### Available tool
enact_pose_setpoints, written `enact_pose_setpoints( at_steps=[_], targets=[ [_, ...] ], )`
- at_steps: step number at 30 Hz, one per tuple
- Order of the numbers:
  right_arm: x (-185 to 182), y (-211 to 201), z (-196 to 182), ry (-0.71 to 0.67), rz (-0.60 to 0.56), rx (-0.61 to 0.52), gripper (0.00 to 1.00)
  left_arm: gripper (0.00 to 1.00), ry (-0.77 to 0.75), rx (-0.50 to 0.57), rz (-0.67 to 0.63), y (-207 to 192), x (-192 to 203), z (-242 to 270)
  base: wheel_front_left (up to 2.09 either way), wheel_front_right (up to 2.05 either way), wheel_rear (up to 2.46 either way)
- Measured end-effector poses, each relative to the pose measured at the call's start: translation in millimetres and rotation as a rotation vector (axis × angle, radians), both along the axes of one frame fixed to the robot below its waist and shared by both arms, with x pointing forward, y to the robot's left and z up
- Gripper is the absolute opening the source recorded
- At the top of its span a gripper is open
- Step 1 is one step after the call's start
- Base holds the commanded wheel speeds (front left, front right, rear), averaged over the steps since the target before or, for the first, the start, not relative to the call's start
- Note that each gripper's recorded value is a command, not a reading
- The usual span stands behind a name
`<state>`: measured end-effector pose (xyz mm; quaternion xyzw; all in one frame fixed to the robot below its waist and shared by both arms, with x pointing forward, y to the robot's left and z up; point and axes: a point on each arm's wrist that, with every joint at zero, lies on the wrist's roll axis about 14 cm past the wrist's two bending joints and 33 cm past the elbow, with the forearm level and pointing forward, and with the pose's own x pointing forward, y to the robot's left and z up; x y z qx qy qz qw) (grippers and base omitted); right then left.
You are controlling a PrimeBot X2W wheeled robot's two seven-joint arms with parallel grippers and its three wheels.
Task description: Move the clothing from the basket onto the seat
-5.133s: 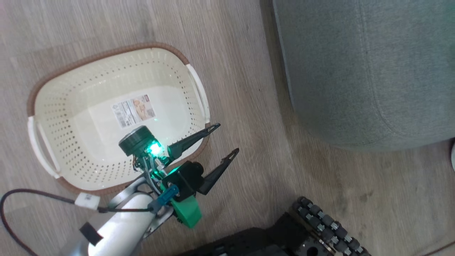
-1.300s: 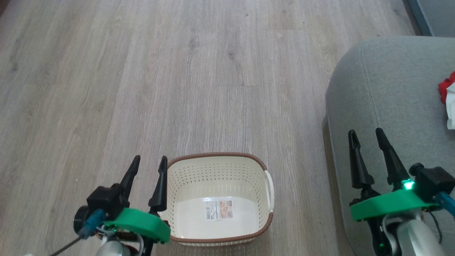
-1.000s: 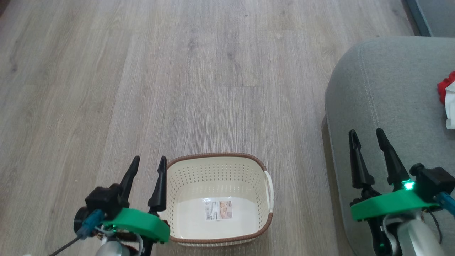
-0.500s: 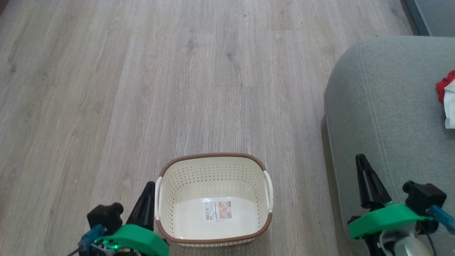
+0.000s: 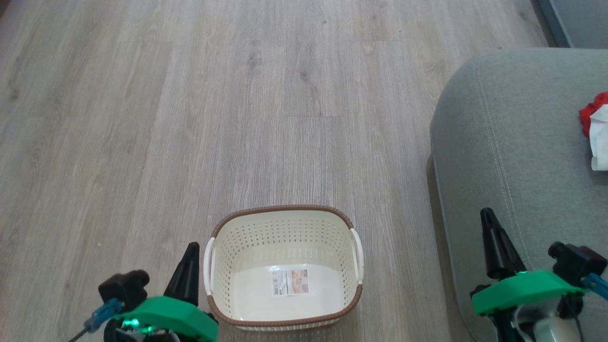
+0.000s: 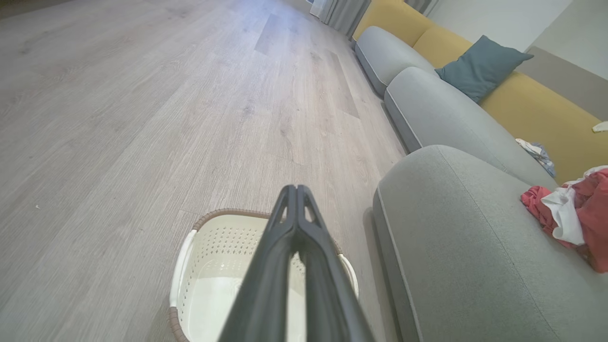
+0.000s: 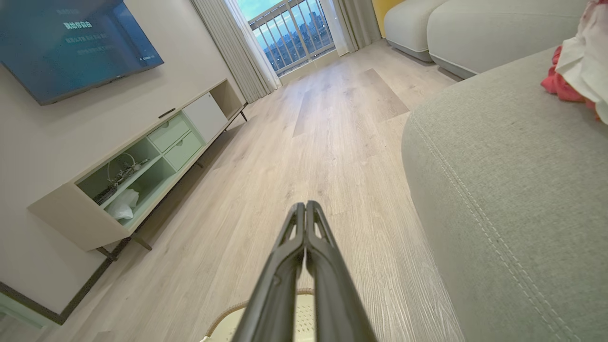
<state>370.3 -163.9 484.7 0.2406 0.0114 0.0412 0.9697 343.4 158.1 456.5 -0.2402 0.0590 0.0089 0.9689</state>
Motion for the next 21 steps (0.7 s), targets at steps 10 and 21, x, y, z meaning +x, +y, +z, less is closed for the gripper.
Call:
enact_pose_setpoints(
  at_steps=[10,21],
  targets=[
    [1.9,-6.6,0.2,0.016,-0.027,0.088,0.0,0.0,0.013,-0.091,0.011,1.3,4.1,0.8,0.0,0.0,0.0],
    [0.8,-12.2,-3.5,0.045,-0.054,0.201,0.0,0.0,0.036,-0.203,0.04,7.0,4.8,-2.2,0.0,0.0,0.0]
  ],
)
